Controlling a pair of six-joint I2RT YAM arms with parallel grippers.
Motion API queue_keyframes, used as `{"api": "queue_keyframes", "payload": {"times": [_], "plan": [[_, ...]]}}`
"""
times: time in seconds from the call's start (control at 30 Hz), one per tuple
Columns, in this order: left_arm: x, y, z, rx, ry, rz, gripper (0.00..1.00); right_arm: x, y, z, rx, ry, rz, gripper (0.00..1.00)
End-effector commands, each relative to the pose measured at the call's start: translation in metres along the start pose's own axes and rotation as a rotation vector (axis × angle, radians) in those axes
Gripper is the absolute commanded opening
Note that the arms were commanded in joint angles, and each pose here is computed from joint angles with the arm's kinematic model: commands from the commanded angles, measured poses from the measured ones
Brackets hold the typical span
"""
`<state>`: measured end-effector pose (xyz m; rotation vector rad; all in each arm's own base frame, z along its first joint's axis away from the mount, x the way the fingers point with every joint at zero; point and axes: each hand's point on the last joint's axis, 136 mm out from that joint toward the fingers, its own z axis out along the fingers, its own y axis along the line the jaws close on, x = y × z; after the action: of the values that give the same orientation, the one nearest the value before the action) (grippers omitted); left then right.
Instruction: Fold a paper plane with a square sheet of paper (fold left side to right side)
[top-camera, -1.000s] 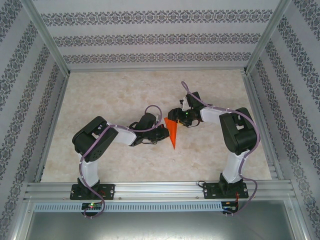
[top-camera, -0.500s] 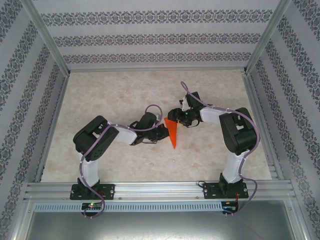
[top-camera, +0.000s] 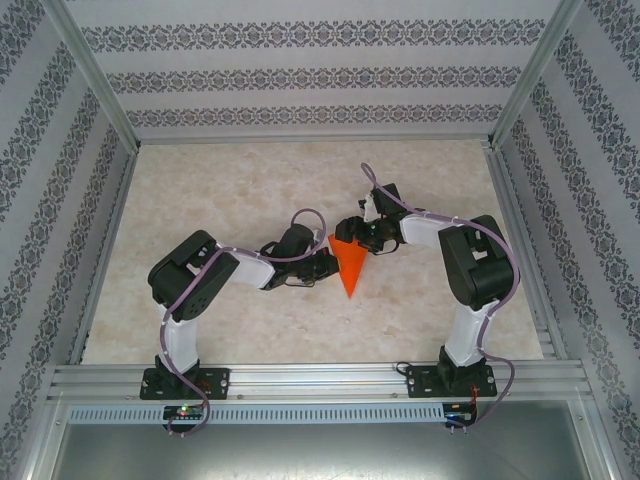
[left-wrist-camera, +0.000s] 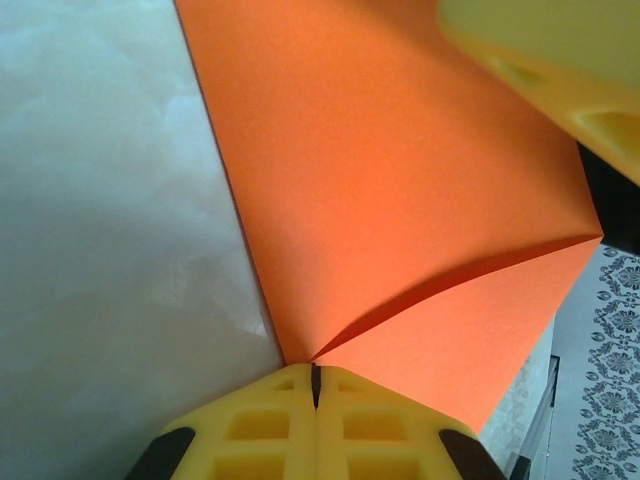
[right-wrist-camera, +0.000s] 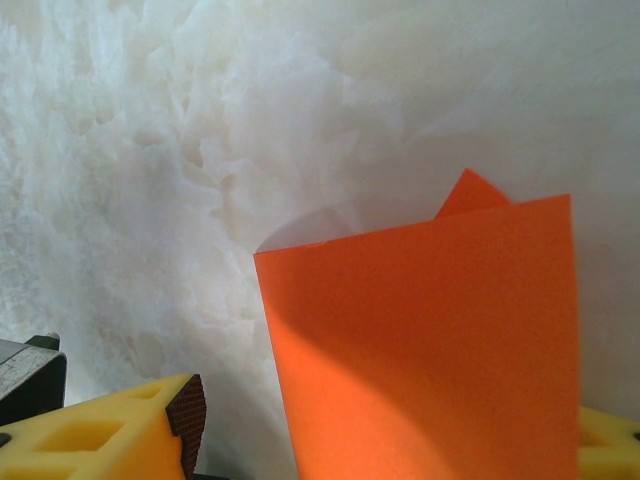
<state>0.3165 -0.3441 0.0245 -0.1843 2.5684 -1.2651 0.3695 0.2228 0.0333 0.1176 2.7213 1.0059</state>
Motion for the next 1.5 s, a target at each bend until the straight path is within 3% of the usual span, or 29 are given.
{"api": "queue_keyframes", "payload": {"times": [0.0, 0.2, 0.47, 0.67, 0.93, 1.03, 1.3, 1.47], "plan": [[-0.003, -0.002, -0.013, -0.007, -0.030, 0.051, 0.02, 0.023, -0.015, 0.013, 0.056, 0.082, 0.025, 0.65], [0.003, -0.010, -0.035, -0.058, -0.053, 0.137, 0.17, 0.020, -0.012, 0.010, 0.049, 0.073, 0.022, 0.65], [0.027, -0.037, -0.041, -0.158, -0.042, 0.372, 0.35, 0.017, 0.000, 0.002, -0.006, 0.055, 0.047, 0.65], [0.017, -0.034, -0.057, -0.210, -0.123, 0.387, 0.50, 0.004, 0.014, -0.030, -0.039, -0.005, 0.034, 0.66], [0.007, -0.039, -0.075, -0.245, -0.181, 0.427, 0.58, 0.012, 0.014, -0.057, -0.080, 0.011, 0.052, 0.63], [0.007, -0.043, -0.078, -0.237, -0.180, 0.449, 0.58, 0.014, 0.014, -0.061, -0.091, 0.016, 0.055, 0.57], [0.025, -0.062, -0.073, -0.233, -0.130, 0.624, 0.62, 0.016, 0.019, -0.064, -0.100, 0.025, 0.072, 0.24], [0.045, -0.071, -0.055, -0.345, -0.069, 0.749, 0.66, 0.019, 0.018, -0.063, -0.097, 0.036, 0.106, 0.19]]}}
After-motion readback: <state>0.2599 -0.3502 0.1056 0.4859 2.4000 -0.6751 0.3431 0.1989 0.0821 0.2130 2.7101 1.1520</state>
